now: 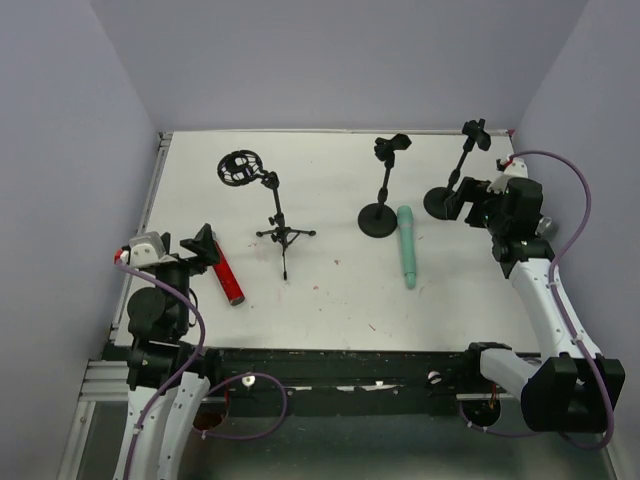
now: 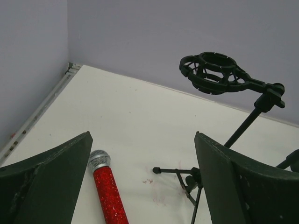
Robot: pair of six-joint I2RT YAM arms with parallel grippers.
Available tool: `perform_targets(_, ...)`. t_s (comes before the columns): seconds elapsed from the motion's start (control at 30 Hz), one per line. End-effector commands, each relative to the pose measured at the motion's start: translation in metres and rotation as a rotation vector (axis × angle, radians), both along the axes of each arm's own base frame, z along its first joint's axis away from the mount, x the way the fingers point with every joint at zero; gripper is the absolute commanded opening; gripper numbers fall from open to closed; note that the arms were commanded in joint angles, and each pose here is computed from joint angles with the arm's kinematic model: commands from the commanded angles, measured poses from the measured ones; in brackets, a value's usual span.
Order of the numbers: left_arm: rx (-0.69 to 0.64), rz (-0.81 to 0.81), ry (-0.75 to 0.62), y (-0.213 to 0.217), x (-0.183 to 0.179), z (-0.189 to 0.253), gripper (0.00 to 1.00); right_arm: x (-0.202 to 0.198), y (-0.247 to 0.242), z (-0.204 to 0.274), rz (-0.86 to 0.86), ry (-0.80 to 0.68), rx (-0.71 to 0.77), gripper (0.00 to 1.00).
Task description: Attach the microphones to the stand
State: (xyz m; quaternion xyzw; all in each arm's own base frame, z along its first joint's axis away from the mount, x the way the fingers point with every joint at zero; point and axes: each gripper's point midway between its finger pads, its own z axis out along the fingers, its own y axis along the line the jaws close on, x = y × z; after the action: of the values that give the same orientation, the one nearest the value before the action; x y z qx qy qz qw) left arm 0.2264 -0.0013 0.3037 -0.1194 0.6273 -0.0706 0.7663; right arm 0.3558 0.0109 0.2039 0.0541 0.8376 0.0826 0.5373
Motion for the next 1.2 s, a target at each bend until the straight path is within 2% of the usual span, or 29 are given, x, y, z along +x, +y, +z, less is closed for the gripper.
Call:
perform_targets(0.0, -0.125, 0.007, 0.136, -0.002, 0.001, -0.026, 0.98, 0.0, 0.003, 0.021, 0.013, -0.047, 0.022, 1.0)
perform_targets(0.17, -0.22, -0.1, 0.31, -0.027, -0.003, -0.056, 0.98, -0.005, 0.012, 0.027, 0.068, -0.072, 0.027, 1.0)
perform_targets(0.33, -0.315, -0.3, 0.409, -0.066, -0.014, -0.075, 0.98, -0.018, 0.038, 0.02, 0.267, -0.111, 0.009, 1.0)
perform_targets(0.47, -0.351, -0.396, 0.417, -0.083, -0.022, -0.084, 0.98, -0.034, 0.059, 0.01, 0.466, -0.126, -0.054, 1.0)
perform_targets(0.6, -0.321, -0.529, 0.395, -0.102, -0.027, -0.084, 0.98, -0.053, 0.079, 0.006, 0.654, -0.14, -0.079, 1.0)
perform_targets(0.77, -0.293, -0.662, 0.315, -0.122, -0.02, -0.084, 0.98, -0.079, 0.104, 0.002, 0.846, -0.125, -0.006, 1.0)
perform_targets(0.9, -0.307, -0.662, 0.228, -0.122, -0.012, -0.078, 0.98, -0.095, 0.115, 0.001, 0.952, -0.114, 0.032, 1.0)
perform_targets(1.0, -0.346, -0.657, 0.127, -0.119, -0.008, -0.069, 0.98, -0.096, 0.117, 0.0, 0.963, -0.095, 0.061, 1.0)
perform_targets(1.17, -0.474, -0.473, 0.123, -0.093, 0.01, -0.086, 0.98, -0.091, 0.114, -0.006, 0.953, -0.085, 0.033, 1.0)
